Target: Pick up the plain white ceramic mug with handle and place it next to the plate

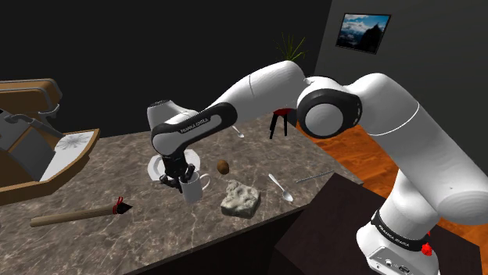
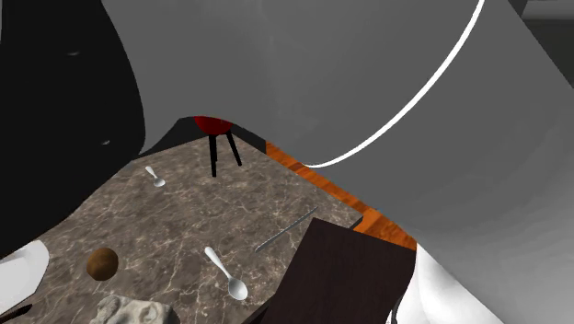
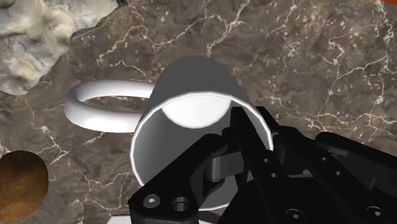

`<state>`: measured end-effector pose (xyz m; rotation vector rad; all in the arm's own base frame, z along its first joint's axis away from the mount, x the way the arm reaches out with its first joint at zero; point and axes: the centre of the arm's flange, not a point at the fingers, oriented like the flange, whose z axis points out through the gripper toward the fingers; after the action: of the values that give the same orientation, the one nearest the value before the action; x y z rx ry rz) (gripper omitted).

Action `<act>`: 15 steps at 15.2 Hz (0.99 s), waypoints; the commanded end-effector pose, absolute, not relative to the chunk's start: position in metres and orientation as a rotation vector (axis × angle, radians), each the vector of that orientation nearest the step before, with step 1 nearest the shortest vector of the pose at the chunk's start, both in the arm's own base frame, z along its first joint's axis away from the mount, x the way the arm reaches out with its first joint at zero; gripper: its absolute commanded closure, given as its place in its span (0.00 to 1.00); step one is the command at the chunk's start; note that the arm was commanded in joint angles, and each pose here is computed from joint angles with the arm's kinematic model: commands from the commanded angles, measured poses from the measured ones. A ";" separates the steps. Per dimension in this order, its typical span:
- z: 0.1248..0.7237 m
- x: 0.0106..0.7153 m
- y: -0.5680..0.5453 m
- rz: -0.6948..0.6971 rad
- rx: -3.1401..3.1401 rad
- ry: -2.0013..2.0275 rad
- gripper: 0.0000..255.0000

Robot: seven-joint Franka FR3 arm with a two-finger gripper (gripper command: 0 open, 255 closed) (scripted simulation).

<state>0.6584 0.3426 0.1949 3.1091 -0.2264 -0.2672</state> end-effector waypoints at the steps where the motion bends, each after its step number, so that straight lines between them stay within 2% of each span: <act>1: 0.185 0.659 0.344 -0.266 3.110 -0.226 1.00; 10: 0.137 0.659 0.344 -0.266 3.110 -0.226 1.00; 15: 0.136 0.659 0.344 -0.266 3.110 -0.226 1.00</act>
<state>0.6584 0.3441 0.1359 3.1094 -0.2263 -0.2668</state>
